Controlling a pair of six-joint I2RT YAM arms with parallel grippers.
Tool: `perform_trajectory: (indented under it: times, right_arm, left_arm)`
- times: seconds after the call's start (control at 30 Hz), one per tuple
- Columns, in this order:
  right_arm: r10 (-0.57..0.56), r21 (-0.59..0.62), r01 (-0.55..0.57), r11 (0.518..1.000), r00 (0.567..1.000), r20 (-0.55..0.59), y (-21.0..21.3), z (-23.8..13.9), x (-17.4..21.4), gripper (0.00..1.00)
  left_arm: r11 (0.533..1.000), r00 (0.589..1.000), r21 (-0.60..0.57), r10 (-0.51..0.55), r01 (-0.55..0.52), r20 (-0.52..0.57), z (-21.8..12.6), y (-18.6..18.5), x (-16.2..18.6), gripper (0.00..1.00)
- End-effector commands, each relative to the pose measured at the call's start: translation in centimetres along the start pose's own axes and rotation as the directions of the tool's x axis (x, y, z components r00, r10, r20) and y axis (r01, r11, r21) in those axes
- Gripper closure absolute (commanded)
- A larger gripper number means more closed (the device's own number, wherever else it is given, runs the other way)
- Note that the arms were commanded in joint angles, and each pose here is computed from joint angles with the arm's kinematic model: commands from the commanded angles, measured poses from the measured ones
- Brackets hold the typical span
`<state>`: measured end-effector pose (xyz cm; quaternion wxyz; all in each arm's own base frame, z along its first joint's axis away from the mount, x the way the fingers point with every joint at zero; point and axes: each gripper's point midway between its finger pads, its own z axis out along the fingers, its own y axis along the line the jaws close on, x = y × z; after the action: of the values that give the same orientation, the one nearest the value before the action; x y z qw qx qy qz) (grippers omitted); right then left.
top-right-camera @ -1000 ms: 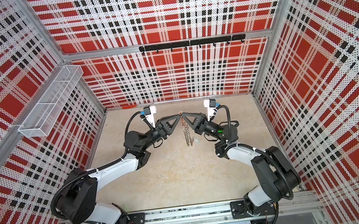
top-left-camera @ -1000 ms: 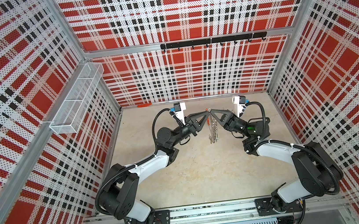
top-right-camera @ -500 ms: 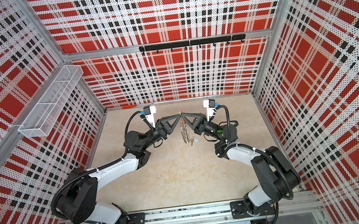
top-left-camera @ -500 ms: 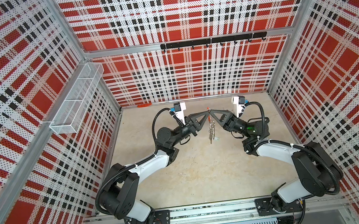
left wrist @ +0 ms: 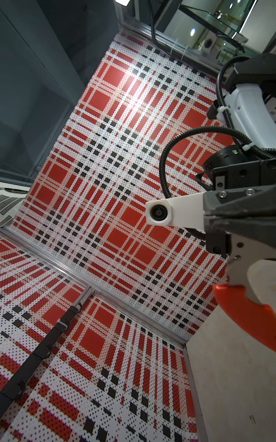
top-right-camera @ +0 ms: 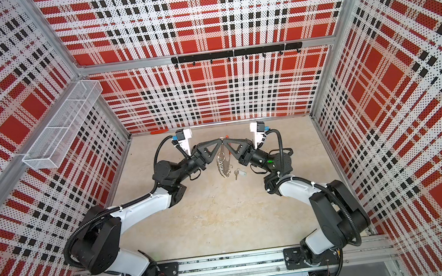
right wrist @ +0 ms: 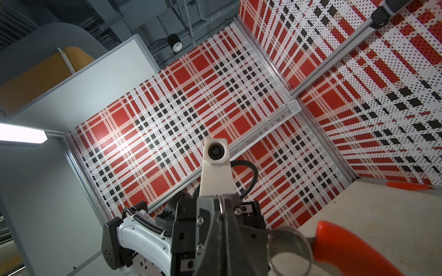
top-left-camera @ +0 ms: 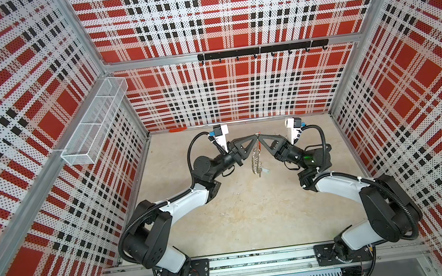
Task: Put the keys on the keyring
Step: 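Open the right gripper and release the plate while the left gripper holds it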
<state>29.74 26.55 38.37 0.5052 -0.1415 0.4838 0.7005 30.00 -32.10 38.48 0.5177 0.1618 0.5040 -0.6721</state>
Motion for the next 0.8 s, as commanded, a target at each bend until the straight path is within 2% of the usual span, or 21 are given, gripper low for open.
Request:
perform_trajectory:
  times: [0.0, 0.3, 0.33, 0.37, 0.47, 0.53, 0.57, 0.6, 0.67, 0.73, 0.77]
  right_arm:
    - [-0.034, -0.070, 0.034, 0.997, 0.999, 0.006, 1.9, 0.8, -0.5, 1.00]
    - [-0.026, -0.039, 0.028, 0.999, 0.999, 0.042, 1.4, 0.6, -0.9, 1.00]
    - [-0.029, -0.033, 0.030, 0.999, 0.999, 0.043, 1.4, 0.6, -1.0, 0.97]
    - [-0.034, -0.023, 0.035, 0.999, 0.999, 0.041, 1.3, 0.6, -1.0, 0.83]
    - [-0.075, 0.068, 0.075, 0.995, 0.997, 0.005, 0.3, -0.5, -1.1, 0.70]
    - [-0.124, 0.209, 0.131, 0.969, 0.991, -0.045, -1.4, -2.3, -1.4, 0.56]
    - [-0.156, 0.320, 0.176, 0.931, 0.984, -0.089, -2.9, -3.5, -1.5, 0.51]
    - [-0.182, 0.432, 0.228, 0.872, 0.972, -0.146, -4.5, -4.9, -1.2, 0.47]
    - [-0.252, 0.620, 0.402, 0.674, 0.914, -0.318, -7.0, -8.0, -1.1, 0.44]
    - [-0.242, 0.717, 0.472, 0.513, 0.881, -0.407, -8.9, -11.1, -1.2, 0.43]
    - [-0.227, 0.734, 0.499, 0.460, 0.866, -0.446, -9.6, -12.3, -0.9, 0.43]
  left_arm:
    - [1.000, 1.000, 0.028, 0.008, -0.008, -0.008, 0.6, -0.7, 0.0, 1.00]
    - [1.000, 1.000, -0.013, 0.014, -0.014, -0.008, 0.0, -0.2, -0.1, 1.00]
    - [1.000, 1.000, -0.014, 0.016, -0.016, -0.009, -0.1, -0.2, -0.2, 1.00]
    - [1.000, 1.000, -0.018, 0.018, -0.018, -0.015, -0.1, -0.2, -0.2, 1.00]
    - [0.998, 0.998, -0.049, 0.047, -0.049, -0.051, -0.4, 0.1, -0.1, 1.00]
    - [0.993, 0.994, -0.082, 0.073, -0.080, -0.085, -0.8, 0.3, 0.2, 1.00]
    - [0.990, 0.991, -0.104, 0.085, -0.096, -0.107, -1.1, 0.5, 0.4, 1.00]
    - [0.986, 0.988, -0.124, 0.096, -0.111, -0.123, -1.4, 0.8, 0.5, 1.00]
    - [0.978, 0.982, -0.155, 0.114, -0.138, -0.150, -2.2, 1.0, 0.7, 1.00]
    - [0.974, 0.979, -0.172, 0.121, -0.150, -0.167, -3.0, 1.1, 1.0, 1.00]
    - [0.970, 0.976, -0.185, 0.121, -0.155, -0.180, -3.4, 1.3, 1.2, 1.00]
